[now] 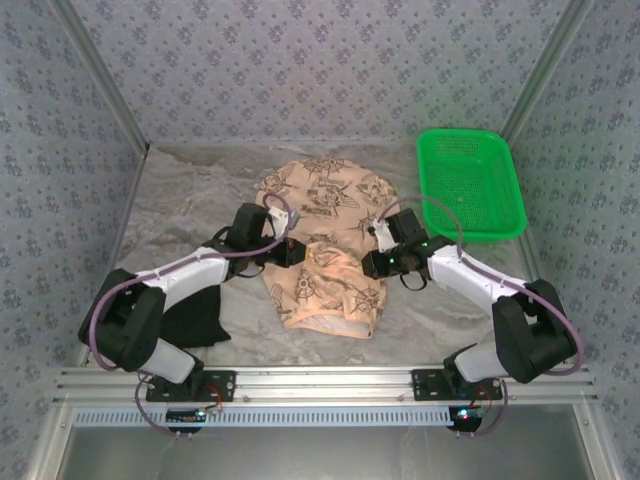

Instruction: Fold the inside-out t-shirt

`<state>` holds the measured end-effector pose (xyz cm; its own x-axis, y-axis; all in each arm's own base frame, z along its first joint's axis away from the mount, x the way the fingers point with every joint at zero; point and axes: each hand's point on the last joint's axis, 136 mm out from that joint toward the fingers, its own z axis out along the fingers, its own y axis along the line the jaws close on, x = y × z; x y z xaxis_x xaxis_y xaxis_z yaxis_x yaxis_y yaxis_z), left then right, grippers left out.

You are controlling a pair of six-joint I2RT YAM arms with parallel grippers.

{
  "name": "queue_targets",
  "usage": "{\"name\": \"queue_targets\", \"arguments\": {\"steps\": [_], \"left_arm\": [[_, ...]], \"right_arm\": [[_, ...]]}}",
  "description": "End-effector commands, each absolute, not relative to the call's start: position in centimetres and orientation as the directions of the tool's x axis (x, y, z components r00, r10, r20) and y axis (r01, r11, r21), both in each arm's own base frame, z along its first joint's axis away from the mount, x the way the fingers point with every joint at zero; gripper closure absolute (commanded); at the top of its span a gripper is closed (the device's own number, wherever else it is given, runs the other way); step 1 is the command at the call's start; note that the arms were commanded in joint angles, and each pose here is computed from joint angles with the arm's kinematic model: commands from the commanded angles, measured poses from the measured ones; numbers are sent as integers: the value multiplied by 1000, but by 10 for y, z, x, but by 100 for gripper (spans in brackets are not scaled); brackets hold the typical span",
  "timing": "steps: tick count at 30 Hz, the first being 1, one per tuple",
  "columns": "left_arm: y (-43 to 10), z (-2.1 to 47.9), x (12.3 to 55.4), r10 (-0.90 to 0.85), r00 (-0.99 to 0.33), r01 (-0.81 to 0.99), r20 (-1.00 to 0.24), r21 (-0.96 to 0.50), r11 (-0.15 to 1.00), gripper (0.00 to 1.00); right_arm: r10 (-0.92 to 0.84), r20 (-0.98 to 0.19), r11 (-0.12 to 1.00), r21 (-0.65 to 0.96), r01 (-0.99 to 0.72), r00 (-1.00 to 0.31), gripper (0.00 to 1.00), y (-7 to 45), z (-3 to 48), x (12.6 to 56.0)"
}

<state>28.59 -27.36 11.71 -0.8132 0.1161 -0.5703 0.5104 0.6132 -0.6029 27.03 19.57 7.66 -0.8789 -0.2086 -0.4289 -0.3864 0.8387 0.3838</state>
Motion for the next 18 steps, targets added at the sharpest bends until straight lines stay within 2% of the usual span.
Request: {"name": "queue_targets", "arguments": {"steps": [1,3,5,6,9,14,18], "left_arm": [[-280,99,260,137,-868,470,-478,-698,540,90],[-287,99,248,185,-863,493,-470,-704,511,79],[-294,101,240,238,-844,530,-480,-678,510,61],[-297,104,237,261,-834,547,-486,-665,509,56],[-300,108,246,266,-833,545,-486,-632,551,53],[-269,91,288,174,-861,420,-478,-476,773,52],[-263,75,305,158,-864,390,-478,-439,809,51]], "right_arm": [[-299,-351,771,459,-441,-887,69,207,62,236],[-371,-387,710,468,-526,-844,63,221,74,229],[-390,-430,723,405,-560,-814,61,223,86,235],[-387,-454,725,387,-569,-802,61,225,95,241],[-365,-506,735,358,-575,-782,60,236,118,261],[-310,-525,793,317,-520,-793,56,259,111,291],[-284,-529,789,344,-508,-799,56,290,96,302]]}}
